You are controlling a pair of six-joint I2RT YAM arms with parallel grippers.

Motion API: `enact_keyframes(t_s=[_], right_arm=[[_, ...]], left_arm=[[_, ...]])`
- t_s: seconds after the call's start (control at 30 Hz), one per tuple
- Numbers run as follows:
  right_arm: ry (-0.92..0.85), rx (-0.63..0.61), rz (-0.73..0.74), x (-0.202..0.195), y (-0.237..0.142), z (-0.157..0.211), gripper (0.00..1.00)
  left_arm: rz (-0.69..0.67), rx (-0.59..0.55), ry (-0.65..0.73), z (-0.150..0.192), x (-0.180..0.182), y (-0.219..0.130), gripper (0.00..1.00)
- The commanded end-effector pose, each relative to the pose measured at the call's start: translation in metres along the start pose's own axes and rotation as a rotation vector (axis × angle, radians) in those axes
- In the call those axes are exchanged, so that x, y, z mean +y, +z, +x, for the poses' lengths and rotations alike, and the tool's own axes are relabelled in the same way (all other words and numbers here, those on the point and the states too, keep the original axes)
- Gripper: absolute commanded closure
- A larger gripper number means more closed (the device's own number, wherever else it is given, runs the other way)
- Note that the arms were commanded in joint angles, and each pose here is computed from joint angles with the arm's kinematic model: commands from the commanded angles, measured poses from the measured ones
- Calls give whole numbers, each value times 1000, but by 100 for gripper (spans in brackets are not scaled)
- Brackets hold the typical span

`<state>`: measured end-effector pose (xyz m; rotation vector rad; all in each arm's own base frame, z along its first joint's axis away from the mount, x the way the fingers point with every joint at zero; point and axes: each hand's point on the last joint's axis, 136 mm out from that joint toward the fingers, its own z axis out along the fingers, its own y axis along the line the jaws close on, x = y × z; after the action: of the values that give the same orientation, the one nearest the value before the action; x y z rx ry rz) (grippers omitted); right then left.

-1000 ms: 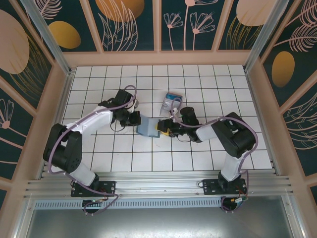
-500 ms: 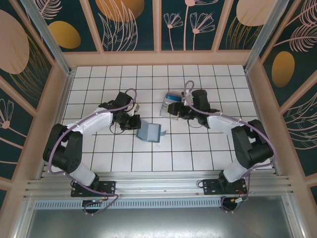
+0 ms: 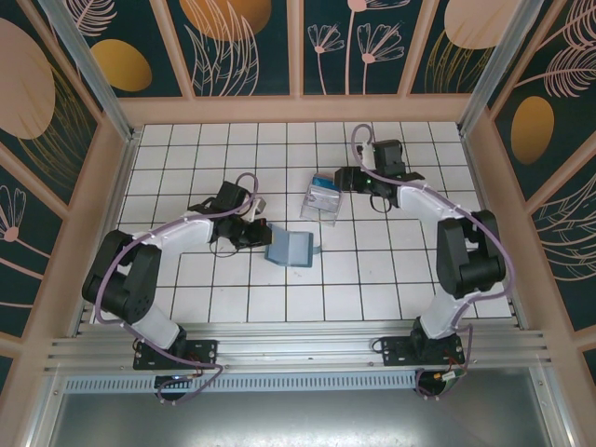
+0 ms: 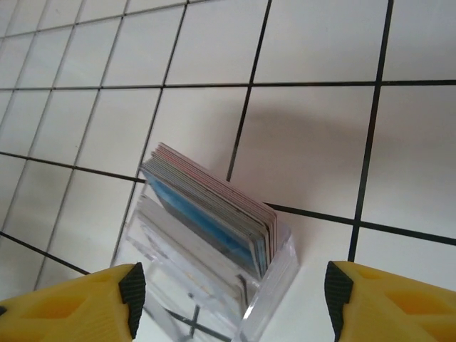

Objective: Put the credit cards into the card holder

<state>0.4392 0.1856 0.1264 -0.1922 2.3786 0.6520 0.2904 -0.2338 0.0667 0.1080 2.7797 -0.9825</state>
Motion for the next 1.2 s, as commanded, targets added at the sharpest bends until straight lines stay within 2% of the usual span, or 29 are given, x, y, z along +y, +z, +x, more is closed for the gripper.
enact_keyframes(t_s=[0.0, 0.07, 0.33, 0.77, 1.17], right_arm=[[-77, 73, 9, -5, 17, 9, 27], [-119, 99, 23, -6, 26, 11, 15], [-176, 127, 42, -5, 45, 6, 14], [-221, 172, 53, -2, 62, 14, 17], [-219, 111, 106, -10, 55, -7, 31]], left_arm=[[50, -24, 9, -7, -6, 2, 96], [52, -20, 5, -6, -5, 5, 95], [73, 1, -10, 0, 2, 18, 95], [74, 11, -7, 1, 4, 22, 94], [77, 9, -10, 1, 4, 22, 93]])
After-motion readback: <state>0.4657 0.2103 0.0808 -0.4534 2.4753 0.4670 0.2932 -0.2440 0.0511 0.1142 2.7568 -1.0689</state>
